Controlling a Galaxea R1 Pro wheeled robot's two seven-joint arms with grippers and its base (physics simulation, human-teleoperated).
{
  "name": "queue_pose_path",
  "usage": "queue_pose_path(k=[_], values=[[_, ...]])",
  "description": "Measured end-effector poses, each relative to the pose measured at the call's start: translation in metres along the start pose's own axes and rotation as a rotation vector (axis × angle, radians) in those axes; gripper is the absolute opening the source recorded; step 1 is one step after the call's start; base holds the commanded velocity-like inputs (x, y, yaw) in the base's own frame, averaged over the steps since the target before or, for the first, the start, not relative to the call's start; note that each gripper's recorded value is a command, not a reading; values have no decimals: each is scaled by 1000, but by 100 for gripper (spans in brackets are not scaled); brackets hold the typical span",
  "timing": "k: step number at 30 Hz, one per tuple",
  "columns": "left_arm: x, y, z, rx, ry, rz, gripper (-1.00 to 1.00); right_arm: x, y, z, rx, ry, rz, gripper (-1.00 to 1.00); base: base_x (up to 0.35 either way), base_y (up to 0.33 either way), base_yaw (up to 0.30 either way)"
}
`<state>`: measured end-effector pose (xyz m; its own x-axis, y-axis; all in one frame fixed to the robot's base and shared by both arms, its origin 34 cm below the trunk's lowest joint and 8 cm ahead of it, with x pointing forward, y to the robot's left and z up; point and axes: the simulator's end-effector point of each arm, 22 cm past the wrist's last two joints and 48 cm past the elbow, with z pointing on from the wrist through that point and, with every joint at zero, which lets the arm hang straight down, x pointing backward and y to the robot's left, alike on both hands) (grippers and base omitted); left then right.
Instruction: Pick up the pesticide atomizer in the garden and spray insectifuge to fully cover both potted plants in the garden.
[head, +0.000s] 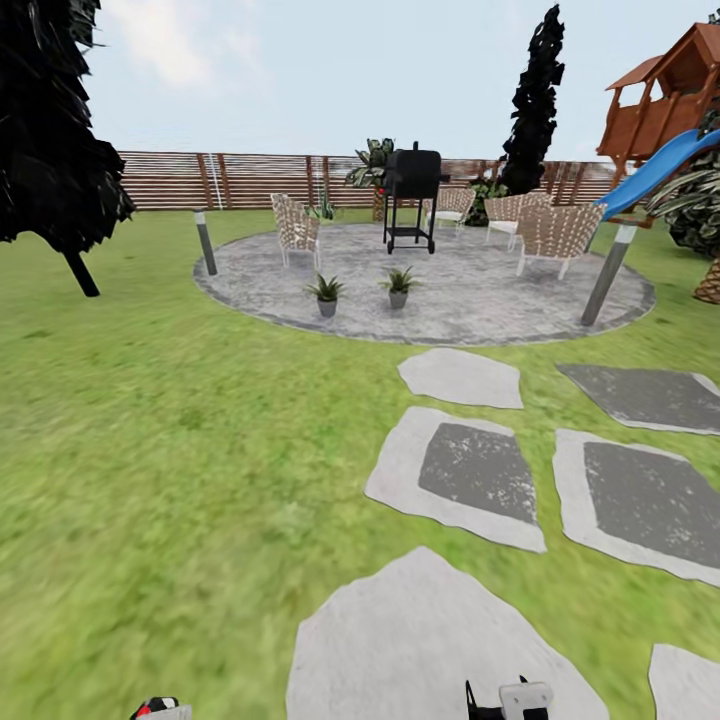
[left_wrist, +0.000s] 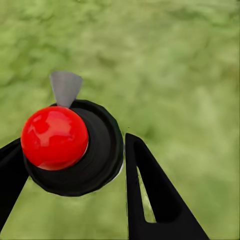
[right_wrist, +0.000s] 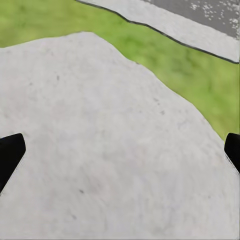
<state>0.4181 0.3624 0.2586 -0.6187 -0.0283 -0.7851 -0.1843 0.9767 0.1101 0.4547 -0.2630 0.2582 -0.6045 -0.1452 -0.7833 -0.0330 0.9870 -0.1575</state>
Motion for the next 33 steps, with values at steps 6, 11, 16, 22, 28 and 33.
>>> queue_pose_path(k=[6, 11, 16, 22, 28, 33], values=[[0, 0, 0, 0, 0, 0, -100, 0, 0, 0, 0, 1, 0, 100, 336, 0, 0], [0, 0, 0, 0, 0, 0, -100, 0, 0, 0, 0, -1, 0, 100, 336, 0, 0], [0, 0, 0, 0, 0, 0, -100, 0, -1, 0, 0, -1, -1, 100, 336, 0, 0], [0, 0, 0, 0, 0, 0, -100, 1, -6, 0, 6, 0, -5, 100, 336, 0, 0], [0, 0, 0, 0, 0, 0, -100, 1, -8, 0, 10, 1, -5, 100, 337, 0, 0], [0, 0, 0, 0, 0, 0, -100, 1, -8, 0, 10, 1, -4, 100, 337, 0, 0]])
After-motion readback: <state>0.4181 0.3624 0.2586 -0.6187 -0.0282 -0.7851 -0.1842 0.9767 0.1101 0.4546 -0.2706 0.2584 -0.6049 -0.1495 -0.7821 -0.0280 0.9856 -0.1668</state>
